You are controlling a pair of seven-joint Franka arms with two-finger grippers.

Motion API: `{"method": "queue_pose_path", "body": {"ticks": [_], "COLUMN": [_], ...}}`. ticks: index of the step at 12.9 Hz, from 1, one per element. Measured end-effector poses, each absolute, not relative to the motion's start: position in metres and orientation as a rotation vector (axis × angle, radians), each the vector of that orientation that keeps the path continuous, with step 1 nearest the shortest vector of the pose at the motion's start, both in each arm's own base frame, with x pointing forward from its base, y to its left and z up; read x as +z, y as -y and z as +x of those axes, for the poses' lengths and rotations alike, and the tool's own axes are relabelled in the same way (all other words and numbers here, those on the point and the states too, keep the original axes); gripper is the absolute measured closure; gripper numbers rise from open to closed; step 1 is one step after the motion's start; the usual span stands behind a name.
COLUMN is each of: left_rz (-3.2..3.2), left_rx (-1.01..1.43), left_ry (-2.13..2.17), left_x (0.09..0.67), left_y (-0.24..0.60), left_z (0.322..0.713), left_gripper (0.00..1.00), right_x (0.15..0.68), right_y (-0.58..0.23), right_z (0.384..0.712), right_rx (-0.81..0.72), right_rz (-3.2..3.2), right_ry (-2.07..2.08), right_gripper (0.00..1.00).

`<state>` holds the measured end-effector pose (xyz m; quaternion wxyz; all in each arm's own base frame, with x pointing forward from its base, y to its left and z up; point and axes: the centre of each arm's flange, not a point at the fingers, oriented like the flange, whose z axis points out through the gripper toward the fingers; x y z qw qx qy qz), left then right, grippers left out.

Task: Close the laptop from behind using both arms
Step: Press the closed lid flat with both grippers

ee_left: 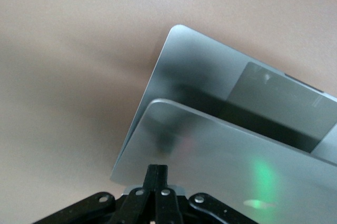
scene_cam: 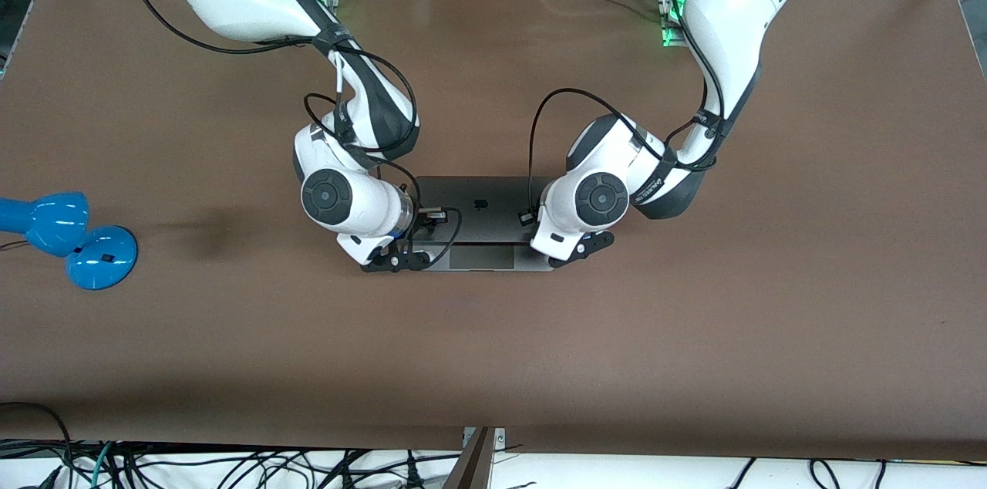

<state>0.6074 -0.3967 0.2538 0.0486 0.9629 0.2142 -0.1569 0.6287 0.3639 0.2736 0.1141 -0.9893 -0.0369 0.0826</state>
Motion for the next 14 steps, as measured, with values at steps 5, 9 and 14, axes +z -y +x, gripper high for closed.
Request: {"method": "queue_pose_path", "body": {"ticks": [5, 9, 14], "left_rz": [2.932, 2.928, 2.934], "left_rx": [-0.464, -0.456, -0.436], "left_ry": [-0.665, -0.68, -0.684], "left_x": [0.242, 0.231, 0.22], "left_y": [0.398, 0.395, 0.397], "left_z": [0.613, 0.617, 0.618], "left_gripper": [0.99, 0.99, 0.99], "right_x": [0.258, 0.236, 0.209], "right_y": [-0.352, -0.351, -0.344], "right_z": [0.64, 0.645, 0.651], "right_rx": [0.177, 0.125, 0.079], "right_rz": [-2.897, -2.886, -2.883], "right_ry": [0.201, 0.232, 0.27], "right_gripper": [0.99, 0.99, 0.99]}}
